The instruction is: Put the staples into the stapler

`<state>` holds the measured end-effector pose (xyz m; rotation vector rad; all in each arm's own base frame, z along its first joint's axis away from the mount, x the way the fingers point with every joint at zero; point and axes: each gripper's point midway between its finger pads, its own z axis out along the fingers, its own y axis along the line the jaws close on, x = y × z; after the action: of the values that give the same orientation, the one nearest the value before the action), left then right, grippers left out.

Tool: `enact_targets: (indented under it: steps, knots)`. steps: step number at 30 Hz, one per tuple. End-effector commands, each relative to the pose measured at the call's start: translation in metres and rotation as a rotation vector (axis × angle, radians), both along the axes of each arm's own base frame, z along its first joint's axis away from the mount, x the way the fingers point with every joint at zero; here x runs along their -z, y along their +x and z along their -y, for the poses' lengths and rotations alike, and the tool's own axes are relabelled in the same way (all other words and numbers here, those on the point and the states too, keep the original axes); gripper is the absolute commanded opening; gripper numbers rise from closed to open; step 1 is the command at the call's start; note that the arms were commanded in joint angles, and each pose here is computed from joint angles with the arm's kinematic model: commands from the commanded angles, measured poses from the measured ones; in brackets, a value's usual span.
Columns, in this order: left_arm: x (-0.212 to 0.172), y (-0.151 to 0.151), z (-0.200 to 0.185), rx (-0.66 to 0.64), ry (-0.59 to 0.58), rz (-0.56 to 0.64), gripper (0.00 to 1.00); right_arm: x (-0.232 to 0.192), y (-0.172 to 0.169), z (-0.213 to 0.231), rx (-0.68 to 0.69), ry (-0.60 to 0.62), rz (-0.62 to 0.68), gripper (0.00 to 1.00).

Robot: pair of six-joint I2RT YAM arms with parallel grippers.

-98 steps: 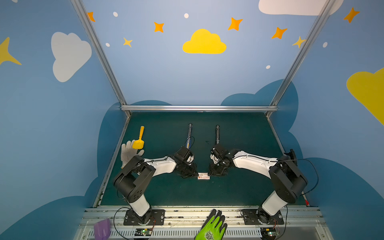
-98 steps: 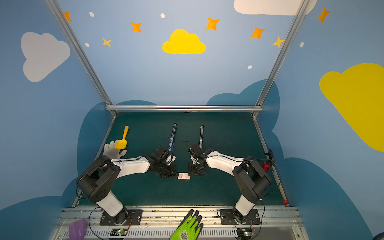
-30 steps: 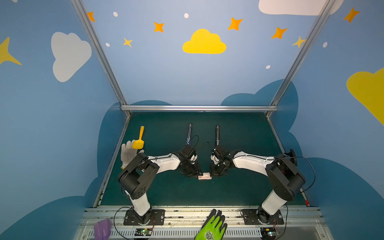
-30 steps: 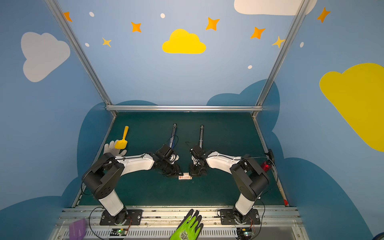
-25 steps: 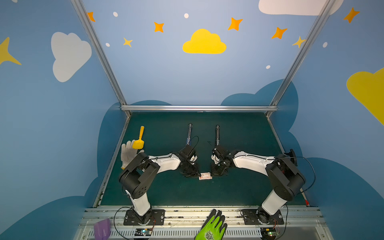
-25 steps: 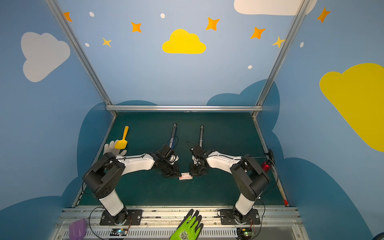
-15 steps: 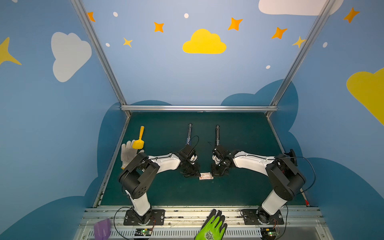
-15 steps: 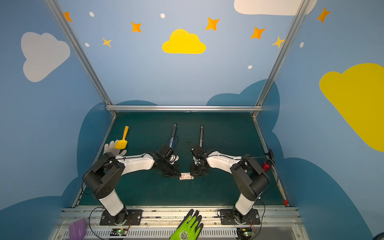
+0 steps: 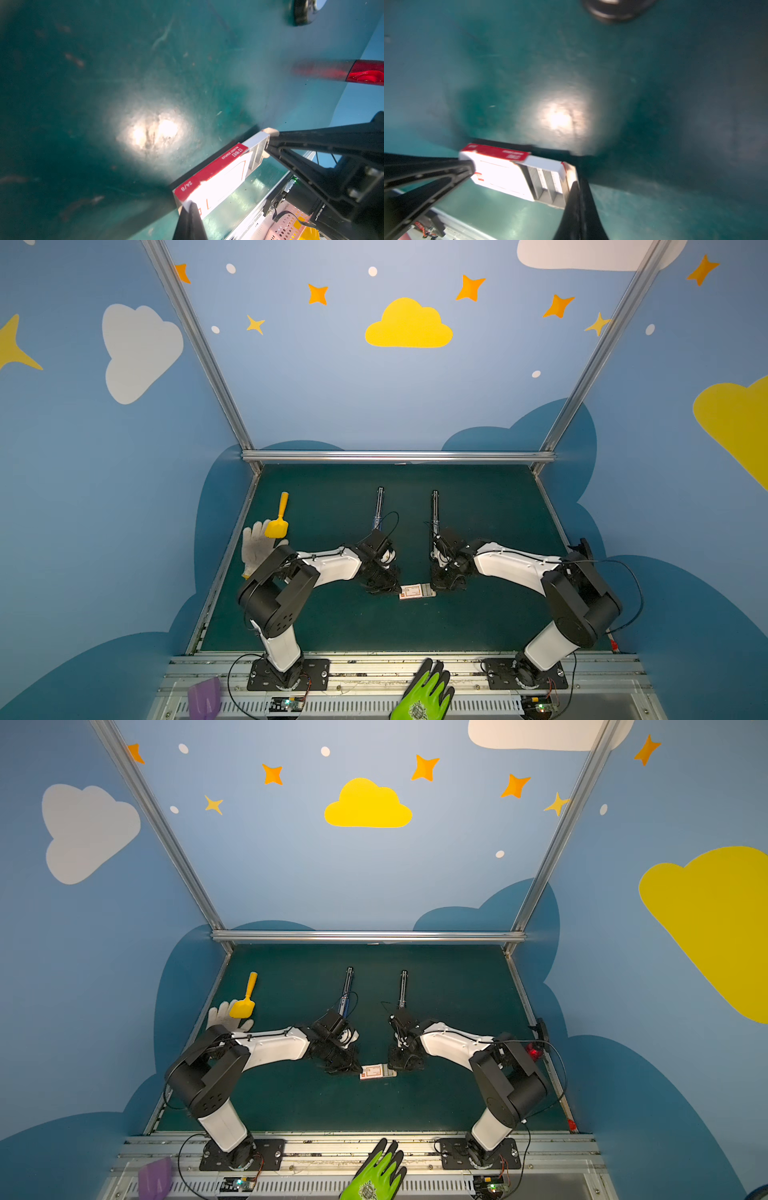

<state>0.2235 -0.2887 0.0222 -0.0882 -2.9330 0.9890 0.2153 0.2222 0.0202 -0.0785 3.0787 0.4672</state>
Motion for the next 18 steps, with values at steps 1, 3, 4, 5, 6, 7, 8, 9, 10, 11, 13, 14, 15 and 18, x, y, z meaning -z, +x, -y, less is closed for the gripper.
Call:
enact_targets:
  steps: [1, 3, 4, 5, 6, 7, 8, 9, 10, 11, 13, 14, 15, 18]
  knots:
    - [0.001, -0.002, -0.009, 0.007, 0.042, 0.013, 0.04, -0.004, -0.002, 0.019, 0.027, -0.044, 0.006, 0.0]
    - [0.0, -0.002, -0.01, 0.006, 0.043, 0.015, 0.04, -0.006, -0.001, 0.024, 0.033, -0.055, 0.008, 0.0]
    - [0.0, -0.002, -0.01, 0.007, 0.042, 0.015, 0.04, -0.006, -0.001, 0.027, 0.038, -0.059, 0.008, 0.0]
    - [0.0, -0.002, -0.01, 0.007, 0.044, 0.016, 0.04, -0.006, -0.001, 0.029, 0.041, -0.058, 0.007, 0.0]
    - [-0.001, -0.001, -0.01, 0.007, 0.043, 0.018, 0.04, -0.007, 0.0, 0.031, 0.045, -0.059, 0.008, 0.0]
    - [-0.001, -0.001, -0.01, 0.007, 0.043, 0.018, 0.04, -0.007, 0.0, 0.033, 0.047, -0.061, 0.009, 0.0]
    - [-0.001, 0.0, -0.01, 0.007, 0.045, 0.018, 0.04, -0.008, 0.001, 0.034, 0.047, -0.062, 0.011, 0.0]
    - [-0.001, 0.0, -0.01, 0.01, 0.042, 0.019, 0.04, -0.009, 0.002, 0.034, 0.044, -0.061, 0.013, 0.0]
    - [-0.002, 0.0, -0.009, 0.012, 0.039, 0.018, 0.04, -0.009, 0.003, 0.034, 0.04, -0.055, 0.014, 0.0]
    - [-0.001, -0.001, -0.009, 0.015, 0.039, 0.015, 0.04, -0.01, 0.003, 0.032, 0.033, -0.048, 0.011, 0.0]
    - [-0.002, 0.0, -0.008, 0.017, 0.041, 0.014, 0.19, -0.011, 0.004, 0.029, 0.023, -0.042, 0.003, 0.15]
    - [-0.003, 0.0, -0.008, 0.017, 0.042, 0.013, 0.25, -0.011, 0.004, 0.029, 0.025, -0.044, 0.002, 0.23]
    - [-0.004, 0.0, -0.008, 0.019, 0.04, 0.016, 0.32, -0.012, 0.005, 0.031, 0.027, -0.049, 0.007, 0.3]
    - [-0.008, 0.001, -0.008, 0.015, 0.036, 0.023, 0.42, -0.018, 0.007, 0.034, 0.03, -0.054, 0.024, 0.34]
